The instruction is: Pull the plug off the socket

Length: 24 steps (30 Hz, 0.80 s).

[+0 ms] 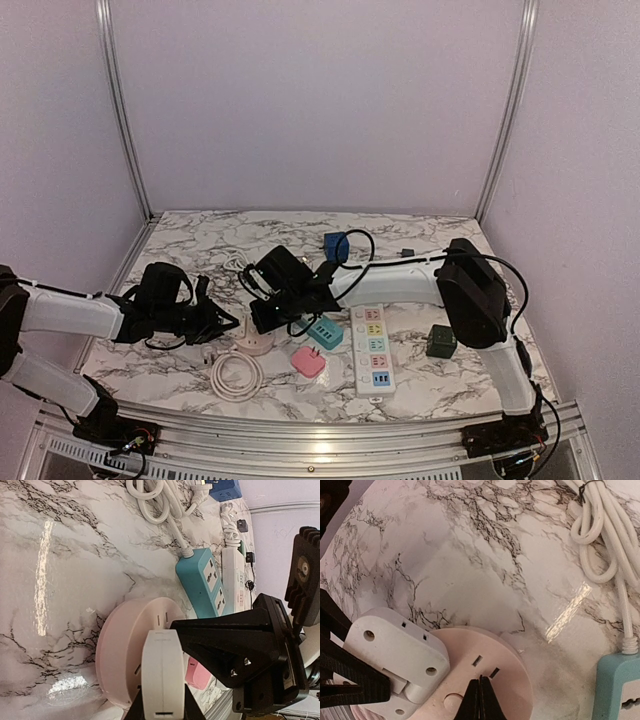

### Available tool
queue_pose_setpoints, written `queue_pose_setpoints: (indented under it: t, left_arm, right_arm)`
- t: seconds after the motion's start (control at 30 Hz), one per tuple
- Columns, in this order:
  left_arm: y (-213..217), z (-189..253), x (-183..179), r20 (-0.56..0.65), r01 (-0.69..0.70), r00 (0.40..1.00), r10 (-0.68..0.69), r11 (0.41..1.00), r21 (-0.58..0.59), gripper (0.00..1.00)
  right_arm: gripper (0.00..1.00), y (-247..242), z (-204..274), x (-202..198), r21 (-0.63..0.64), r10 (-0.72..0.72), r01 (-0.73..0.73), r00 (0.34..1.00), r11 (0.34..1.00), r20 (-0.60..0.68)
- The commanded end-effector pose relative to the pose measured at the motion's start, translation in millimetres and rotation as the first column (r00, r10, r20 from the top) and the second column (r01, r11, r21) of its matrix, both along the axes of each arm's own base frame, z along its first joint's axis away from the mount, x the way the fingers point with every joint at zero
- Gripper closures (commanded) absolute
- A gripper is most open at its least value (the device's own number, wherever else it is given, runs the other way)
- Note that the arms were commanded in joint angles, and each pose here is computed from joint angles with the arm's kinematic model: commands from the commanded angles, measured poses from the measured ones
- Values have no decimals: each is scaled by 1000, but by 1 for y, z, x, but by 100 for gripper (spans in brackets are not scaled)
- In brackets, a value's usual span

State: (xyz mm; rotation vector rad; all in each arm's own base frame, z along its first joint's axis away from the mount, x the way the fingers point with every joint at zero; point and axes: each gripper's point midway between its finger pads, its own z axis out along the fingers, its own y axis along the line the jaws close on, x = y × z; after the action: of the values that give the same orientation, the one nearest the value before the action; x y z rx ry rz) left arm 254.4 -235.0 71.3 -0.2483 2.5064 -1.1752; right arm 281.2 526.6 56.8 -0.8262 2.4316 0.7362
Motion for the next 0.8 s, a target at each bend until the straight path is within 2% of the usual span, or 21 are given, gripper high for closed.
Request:
queue_pose_setpoints:
  t: [0.0,0.33,0.53,0.77]
  left_arm:
    - [-24,66,13,185,97,981,-57,973,-210,100]
    - [-19,65,17,152,74,988,-32,957,-280,100]
    - [-23,59,19,124,72,992,-37,954,-290,100]
    - [-25,39,21,58,57,997,-44,963,-263,100]
  right_arm:
    - [98,-25,-57,-17,-174,1,-14,997,985,-77]
    - [98,-25,-54,-17,-186,-1,-9,999,983,-54]
    - [97,-30,-35,-2,-180,-7,7,1000,984,3]
    - [80,-20,8,-3,-83,74,-66,992,994,99]
